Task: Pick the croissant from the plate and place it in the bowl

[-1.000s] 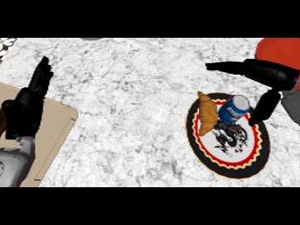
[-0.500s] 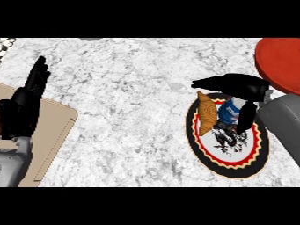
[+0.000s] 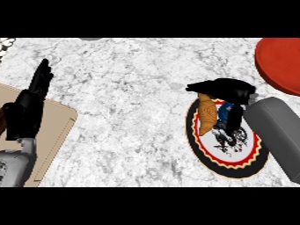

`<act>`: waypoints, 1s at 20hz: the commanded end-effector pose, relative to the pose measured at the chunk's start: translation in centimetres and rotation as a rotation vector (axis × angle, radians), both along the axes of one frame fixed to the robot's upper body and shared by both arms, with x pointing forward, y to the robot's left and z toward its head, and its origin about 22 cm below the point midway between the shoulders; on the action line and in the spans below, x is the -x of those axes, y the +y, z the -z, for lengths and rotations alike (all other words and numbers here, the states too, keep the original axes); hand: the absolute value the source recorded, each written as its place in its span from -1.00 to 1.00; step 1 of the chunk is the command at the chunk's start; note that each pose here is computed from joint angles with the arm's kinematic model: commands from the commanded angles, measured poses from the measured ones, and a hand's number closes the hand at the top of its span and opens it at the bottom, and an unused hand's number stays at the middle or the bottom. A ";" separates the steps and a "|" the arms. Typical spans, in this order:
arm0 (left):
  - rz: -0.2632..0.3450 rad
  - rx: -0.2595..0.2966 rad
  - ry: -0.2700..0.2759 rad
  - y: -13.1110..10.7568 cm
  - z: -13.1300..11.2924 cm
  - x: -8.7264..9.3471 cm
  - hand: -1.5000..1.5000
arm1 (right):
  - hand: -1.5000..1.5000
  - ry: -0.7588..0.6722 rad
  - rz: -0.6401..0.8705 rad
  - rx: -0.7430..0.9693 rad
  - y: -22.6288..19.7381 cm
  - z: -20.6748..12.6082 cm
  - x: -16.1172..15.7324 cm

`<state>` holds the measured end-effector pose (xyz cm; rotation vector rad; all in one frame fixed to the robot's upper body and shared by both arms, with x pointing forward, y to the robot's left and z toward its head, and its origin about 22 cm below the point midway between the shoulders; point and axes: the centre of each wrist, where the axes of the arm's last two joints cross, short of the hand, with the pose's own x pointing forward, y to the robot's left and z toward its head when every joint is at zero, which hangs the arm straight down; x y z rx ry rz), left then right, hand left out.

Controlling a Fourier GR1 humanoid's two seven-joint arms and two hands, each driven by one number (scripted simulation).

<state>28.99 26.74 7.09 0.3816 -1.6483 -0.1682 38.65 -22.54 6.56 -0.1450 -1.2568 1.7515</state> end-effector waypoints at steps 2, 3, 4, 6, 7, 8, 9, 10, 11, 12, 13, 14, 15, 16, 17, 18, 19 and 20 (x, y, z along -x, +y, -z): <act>-0.012 0.004 0.010 -0.2 -0.2 0.9 0.00 | -1.00 0.023 0.014 0.000 -1.4 1.7 -1.2; -0.003 0.001 -0.010 -0.9 -0.8 -1.0 0.00 | -1.00 0.012 -0.011 0.007 1.2 3.8 0.2; -0.012 -0.003 -0.010 -0.9 1.6 -0.2 0.00 | -1.00 0.021 -0.021 -0.007 0.6 2.5 -0.3; -0.003 -0.014 0.002 -0.1 -0.6 1.6 0.00 | -1.00 0.010 -0.011 0.003 0.8 3.8 -0.9; 0.007 -0.002 -0.011 -2.0 -0.6 -0.9 0.00 | -1.00 0.016 -0.008 0.008 3.2 3.3 -1.5; -0.008 -0.027 -0.021 -0.8 0.8 0.0 0.00 | -1.00 0.009 -0.023 0.007 -0.1 4.7 -0.4; 0.005 -0.009 0.000 1.1 0.2 1.0 0.00 | -1.00 0.018 -0.023 0.008 0.7 4.4 -0.8; -0.002 -0.007 0.003 -0.8 -0.1 1.4 0.00 | 1.00 -0.007 -0.059 0.053 1.9 3.4 -1.0; 0.004 0.000 -0.002 0.0 -1.0 0.8 0.00 | 1.00 -0.016 -0.102 0.063 0.5 6.3 0.0; 0.010 -0.014 0.005 0.2 -1.1 0.7 0.00 | 1.00 -0.055 -0.104 0.033 0.5 4.9 -0.9; -0.001 -0.019 0.000 1.1 -0.7 1.4 0.00 | 1.00 -0.068 -0.097 0.028 1.6 5.4 -0.1; -0.008 -0.003 0.005 1.5 -1.3 -0.1 0.00 | 1.00 -0.092 -0.096 -0.003 3.6 6.1 0.1; -0.009 -0.005 0.001 -1.0 -0.7 -0.4 0.00 | 1.00 -0.095 -0.104 -0.003 0.4 5.5 0.0; 0.007 -0.013 -0.005 -0.5 -2.1 -0.2 0.00 | 1.00 -0.090 -0.109 -0.015 1.8 5.8 0.0; 0.001 -0.023 -0.019 -2.0 -0.6 0.7 0.00 | 1.00 -0.097 -0.090 -0.009 1.2 7.0 0.1; -0.001 0.008 0.004 1.3 -0.7 0.5 0.00 | 1.00 -0.072 -0.121 -0.003 1.2 5.7 -0.2; -0.001 -0.009 -0.019 1.8 -0.1 0.5 0.00 | 1.00 -0.070 -0.113 -0.033 2.2 5.5 -0.9; 0.004 -0.009 -0.009 -0.4 0.0 0.8 0.00 | 1.00 -0.079 -0.102 -0.043 2.2 6.6 0.1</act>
